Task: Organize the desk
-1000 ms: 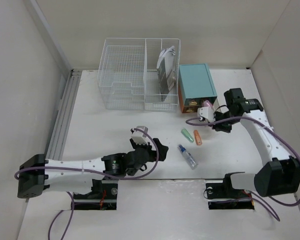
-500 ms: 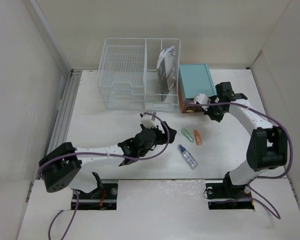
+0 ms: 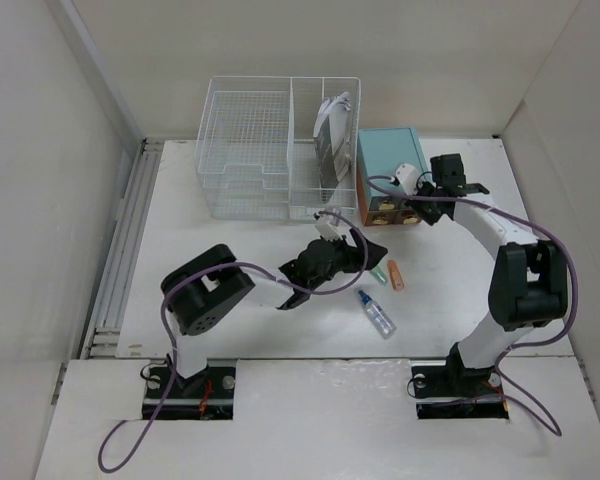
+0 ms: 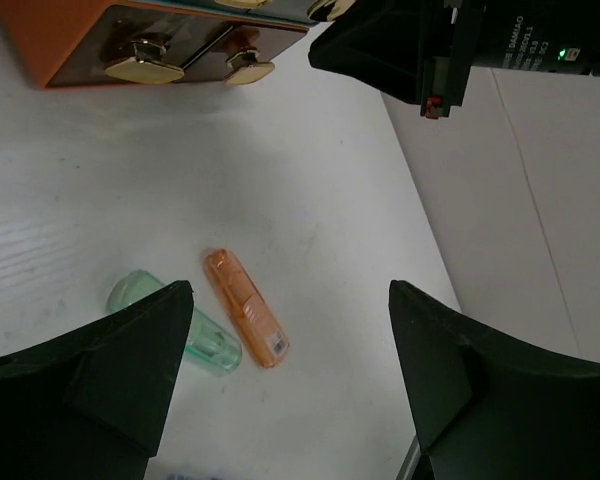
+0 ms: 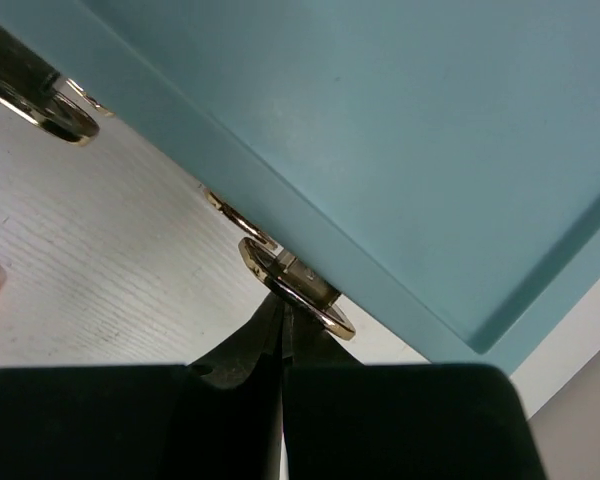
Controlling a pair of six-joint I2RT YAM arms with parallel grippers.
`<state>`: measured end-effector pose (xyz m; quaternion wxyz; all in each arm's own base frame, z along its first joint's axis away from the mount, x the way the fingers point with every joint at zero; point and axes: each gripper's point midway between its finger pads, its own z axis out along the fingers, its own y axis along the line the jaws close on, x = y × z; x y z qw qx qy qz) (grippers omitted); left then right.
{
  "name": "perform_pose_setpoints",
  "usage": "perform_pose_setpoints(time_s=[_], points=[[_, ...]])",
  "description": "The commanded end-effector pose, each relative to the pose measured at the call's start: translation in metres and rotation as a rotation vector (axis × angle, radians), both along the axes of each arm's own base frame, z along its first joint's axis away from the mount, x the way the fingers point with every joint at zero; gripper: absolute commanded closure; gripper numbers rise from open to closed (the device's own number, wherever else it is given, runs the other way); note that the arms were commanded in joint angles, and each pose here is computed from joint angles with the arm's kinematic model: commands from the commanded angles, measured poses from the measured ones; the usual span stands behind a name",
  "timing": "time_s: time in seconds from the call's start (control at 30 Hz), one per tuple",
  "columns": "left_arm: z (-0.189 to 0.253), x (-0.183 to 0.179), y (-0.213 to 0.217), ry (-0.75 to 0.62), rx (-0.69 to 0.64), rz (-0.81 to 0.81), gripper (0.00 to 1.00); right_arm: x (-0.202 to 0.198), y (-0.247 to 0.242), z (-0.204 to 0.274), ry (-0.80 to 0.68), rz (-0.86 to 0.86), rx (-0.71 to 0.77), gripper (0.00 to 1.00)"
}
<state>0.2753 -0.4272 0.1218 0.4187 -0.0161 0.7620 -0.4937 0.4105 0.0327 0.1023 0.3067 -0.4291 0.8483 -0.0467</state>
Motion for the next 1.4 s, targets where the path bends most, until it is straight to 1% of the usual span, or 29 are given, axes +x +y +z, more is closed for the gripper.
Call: perform_pose_setpoints(time_s=[0.0,0.1,0.13,0.17,0.2,0.23,0.27,0.3,0.33,0.37,0.4,0.43,0.47,0.5,0.53,0.57,0.7,0.73,0.77,0.83,1.03,1.1,1.17,1.2,1.37], points=[[0.063,0.014,-0.024,-0.087,-0.239,-0.033,0.24,0.036,-0.008,0.034,-0.204,-0.072,0.025,1.0],[0.054,0.032,-0.029,-0.059,-0.275,-0.009,0.25,0.036,-0.007,0.038,-0.24,-0.079,0.036,1.0],[0.06,0.037,-0.036,-0.062,-0.296,-0.009,0.27,0.03,-0.005,0.033,-0.207,-0.059,0.04,1.0],[0.048,0.041,-0.04,-0.047,-0.293,0.001,0.28,0.023,-0.005,0.032,-0.184,-0.033,0.045,1.0],[0.046,0.046,-0.042,-0.041,-0.299,0.014,0.28,0.019,-0.002,0.044,-0.184,-0.017,0.075,1.0],[0.052,0.051,-0.047,-0.042,-0.321,0.027,0.28,0.003,0.002,0.042,-0.122,0.026,0.14,1.0],[0.05,0.056,-0.048,-0.043,-0.322,0.045,0.29,-0.005,0.004,0.046,-0.099,0.043,0.187,1.0],[0.042,0.061,-0.049,-0.028,-0.322,0.063,0.3,-0.014,0.005,0.053,-0.088,0.075,0.222,1.0],[0.04,0.067,-0.049,-0.027,-0.32,0.091,0.3,-0.021,0.006,0.072,-0.11,0.09,0.261,0.99],[0.046,0.072,-0.052,-0.024,-0.345,0.103,0.33,-0.033,0.007,0.083,-0.097,0.106,0.34,0.94],[0.031,0.074,-0.056,0.006,-0.316,0.107,0.34,-0.04,0.008,0.09,-0.101,0.123,0.371,0.69],[0.033,0.079,-0.055,0.005,-0.314,0.133,0.37,-0.045,0.007,0.112,-0.142,0.137,0.394,0.56],[0.031,0.084,-0.058,0.018,-0.314,0.147,0.37,-0.051,0.013,0.122,-0.149,0.166,0.444,0.46],[0.028,0.086,-0.058,0.025,-0.302,0.161,0.37,-0.06,0.009,0.126,-0.13,0.15,0.472,0.42],[0.018,0.089,-0.057,0.048,-0.262,0.178,0.37,-0.065,0.01,0.134,-0.134,0.156,0.494,0.4],[0.014,0.092,-0.055,0.062,-0.253,0.203,0.37,-0.068,0.01,0.147,-0.152,0.158,0.513,0.4],[-0.001,0.1,-0.052,0.111,-0.204,0.263,0.37,-0.081,0.014,0.173,-0.147,0.184,0.641,0.39],[-0.003,0.101,-0.053,0.125,-0.196,0.266,0.37,-0.084,0.012,0.173,-0.126,0.171,0.67,0.39],[-0.014,0.102,-0.051,0.153,-0.157,0.285,0.37,-0.085,0.012,0.182,-0.137,0.179,0.683,0.39],[-0.013,0.105,-0.05,0.155,-0.143,0.306,0.37,-0.089,0.015,0.179,-0.091,0.18,0.746,0.39],[-0.032,0.112,-0.047,0.204,-0.096,0.363,0.38,-0.092,0.016,0.193,-0.101,0.195,0.825,0.39],[-0.036,0.115,-0.051,0.206,-0.092,0.364,0.38,-0.097,0.018,0.196,-0.085,0.198,0.866,0.39],[-0.041,0.117,-0.051,0.209,-0.081,0.374,0.4,-0.101,0.019,0.204,-0.1,0.209,0.885,0.39],[-0.037,0.12,-0.052,0.211,-0.091,0.384,0.41,-0.103,0.02,0.207,-0.109,0.218,0.889,0.39],[-0.059,0.123,-0.049,0.228,-0.073,0.42,0.42,-0.111,0.023,0.217,-0.133,0.234,0.896,0.39]])
